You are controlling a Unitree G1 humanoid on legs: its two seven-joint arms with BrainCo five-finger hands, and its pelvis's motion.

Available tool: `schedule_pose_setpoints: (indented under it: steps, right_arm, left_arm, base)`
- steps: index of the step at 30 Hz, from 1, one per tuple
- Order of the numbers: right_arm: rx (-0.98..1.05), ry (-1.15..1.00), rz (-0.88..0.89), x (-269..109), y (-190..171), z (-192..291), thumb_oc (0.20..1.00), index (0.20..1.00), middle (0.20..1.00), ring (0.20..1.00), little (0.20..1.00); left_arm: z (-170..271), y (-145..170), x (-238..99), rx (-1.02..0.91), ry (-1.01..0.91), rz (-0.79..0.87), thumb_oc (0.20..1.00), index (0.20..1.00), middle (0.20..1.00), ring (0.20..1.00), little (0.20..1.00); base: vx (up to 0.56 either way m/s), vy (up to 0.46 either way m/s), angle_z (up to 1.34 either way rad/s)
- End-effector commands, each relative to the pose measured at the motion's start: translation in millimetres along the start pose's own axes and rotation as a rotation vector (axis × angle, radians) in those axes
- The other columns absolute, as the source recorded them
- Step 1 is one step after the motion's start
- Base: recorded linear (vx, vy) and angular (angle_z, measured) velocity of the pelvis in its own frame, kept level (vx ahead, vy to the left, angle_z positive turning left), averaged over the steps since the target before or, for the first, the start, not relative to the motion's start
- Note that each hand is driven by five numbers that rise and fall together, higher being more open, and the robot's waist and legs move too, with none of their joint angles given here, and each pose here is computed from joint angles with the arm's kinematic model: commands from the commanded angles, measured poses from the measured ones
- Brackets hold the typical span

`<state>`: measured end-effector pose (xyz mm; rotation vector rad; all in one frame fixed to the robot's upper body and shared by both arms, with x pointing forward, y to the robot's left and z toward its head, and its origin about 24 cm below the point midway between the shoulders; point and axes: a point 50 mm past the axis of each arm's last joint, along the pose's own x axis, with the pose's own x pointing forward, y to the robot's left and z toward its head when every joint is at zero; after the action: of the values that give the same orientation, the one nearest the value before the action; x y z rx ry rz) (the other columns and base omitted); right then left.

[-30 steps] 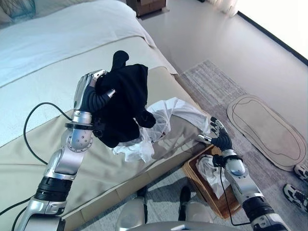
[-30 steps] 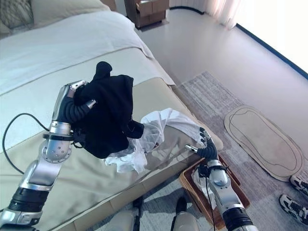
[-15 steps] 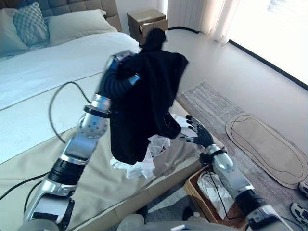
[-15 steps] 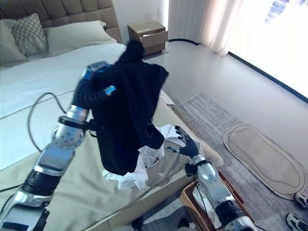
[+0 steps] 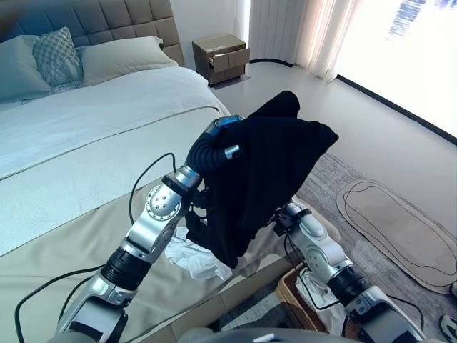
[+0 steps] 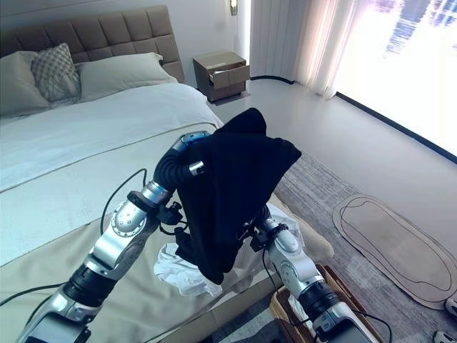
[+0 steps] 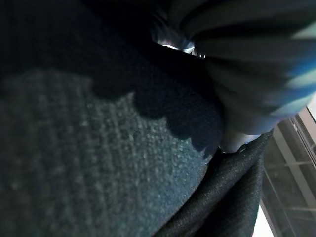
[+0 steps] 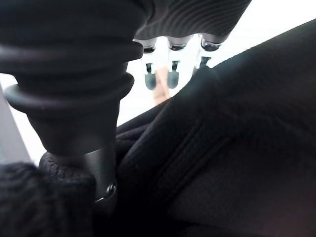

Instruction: Pick up clothes into the bucket

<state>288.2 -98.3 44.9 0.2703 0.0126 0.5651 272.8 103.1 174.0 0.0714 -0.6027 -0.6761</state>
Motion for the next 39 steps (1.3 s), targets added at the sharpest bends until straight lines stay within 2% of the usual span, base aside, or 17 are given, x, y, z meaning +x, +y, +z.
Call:
schedule_pose_setpoints:
  steps: [1, 3, 4, 5, 12, 19, 22, 26, 29, 31, 32, 35, 36, 37, 38, 39]
  right_arm:
    - [0.04, -0.146, 0.147, 22, 28, 31, 1.0, 1.0, 1.0, 1.0, 1.0]
    - [0.06, -0.146, 0.182, 22, 35, 30, 1.0, 1.0, 1.0, 1.0, 1.0]
    - [0.064, -0.142, 0.204, 24, 40, 29, 0.664, 0.664, 0.664, 0.664, 0.664]
    - [0.045, -0.14, 0.22, 25, 42, 29, 0.2, 0.2, 0.2, 0.2, 0.2]
    - [0.04, -0.115, 0.215, 22, 36, 24, 0.2, 0.2, 0.2, 0.2, 0.2]
    - [0.117, -0.095, 0.0, -4, -6, 8, 0.2, 0.2, 0.2, 0.2, 0.2]
    - [0.165, -0.11, 0.013, -13, 4, 3, 0.2, 0.2, 0.2, 0.2, 0.2]
    - [0.263, -0.173, -0.177, -40, -34, 2, 0.2, 0.2, 0.2, 0.2, 0.2]
    - [0.318, -0.3, -0.246, -56, -42, 14, 0.2, 0.2, 0.2, 0.2, 0.2]
    - [0.318, -0.324, -0.269, -59, -44, 17, 0.2, 0.2, 0.2, 0.2, 0.2]
    - [0.318, -0.38, -0.326, -67, -52, 24, 0.2, 0.2, 0.2, 0.2, 0.2]
    - [0.293, -0.419, -0.383, -74, -59, 31, 0.2, 0.2, 0.2, 0.2, 0.2]
    - [0.288, -0.453, -0.41, -77, -63, 37, 0.2, 0.2, 0.2, 0.2, 0.2]
    - [0.291, -0.468, -0.432, -80, -66, 39, 0.2, 0.2, 0.2, 0.2, 0.2]
    - [0.29, -0.48, -0.439, -80, -66, 41, 0.2, 0.2, 0.2, 0.2, 0.2]
    - [0.287, -0.489, -0.447, -82, -67, 42, 0.2, 0.2, 0.2, 0.2, 0.2]
  left_arm:
    - [23, 6, 9, -0.013, -0.141, 0.001, 0.2, 0.2, 0.2, 0.2, 0.2]
    - [24, 5, 9, -0.011, -0.147, -0.003, 0.2, 0.2, 0.2, 0.2, 0.2]
    - [23, 5, 8, -0.019, -0.148, 0.001, 0.2, 0.2, 0.2, 0.2, 0.2]
    - [23, 5, 8, -0.02, -0.15, 0.002, 0.2, 0.2, 0.2, 0.2, 0.2]
    - [23, 6, 6, -0.014, -0.152, 0.001, 0.2, 0.2, 0.2, 0.2, 0.2]
    - [23, 24, -4, 0.029, -0.146, 0.091, 0.2, 0.2, 0.2, 0.2, 0.2]
    - [20, 32, -8, 0.067, -0.126, 0.153, 0.2, 0.2, 0.2, 0.2, 0.2]
    - [13, 52, -27, 0.177, -0.06, 0.273, 0.2, 0.2, 0.2, 0.2, 0.2]
    - [-2, 65, -40, 0.284, 0.031, 0.393, 0.2, 0.2, 0.2, 0.2, 0.2]
    - [-7, 66, -43, 0.313, 0.061, 0.414, 0.2, 0.2, 0.2, 0.2, 0.2]
    - [-18, 67, -49, 0.433, 0.144, 0.428, 0.2, 0.2, 0.2, 0.2, 0.2]
    - [-33, 66, -60, 0.453, 0.23, 0.437, 0.2, 0.2, 0.2, 0.2, 0.2]
    - [-42, 64, -66, 0.427, 0.271, 0.441, 0.275, 0.275, 0.275, 0.275, 0.275]
    - [-47, 62, -70, 0.398, 0.297, 0.444, 0.285, 0.285, 0.285, 0.285, 0.285]
    - [-52, 60, -74, 0.384, 0.321, 0.444, 0.26, 0.26, 0.26, 0.26, 0.26]
    - [-56, 58, -76, 0.376, 0.336, 0.439, 0.2, 0.2, 0.2, 0.2, 0.2]
  base:
    - [0.0, 0.0, 0.0]
    - [0.02, -0.006, 0.0]
    - [0.0, 0.0, 0.0]
    - [0.0, 0.0, 0.0]
    - [0.0, 0.0, 0.0]
    - [0.0, 0.0, 0.0]
    - [0.0, 0.004, -0.02]
    - [0.01, -0.002, -0.05]
    - [0.01, -0.006, -0.04]
    - [0.01, -0.005, -0.07]
    - [0.01, -0.008, -0.08]
    - [0.0, -0.003, -0.02]
    - [0.0, 0.0, 0.0]
    - [0.01, -0.008, -0.03]
    - [0.0, -0.008, -0.04]
    - [0.0, -0.008, -0.04]
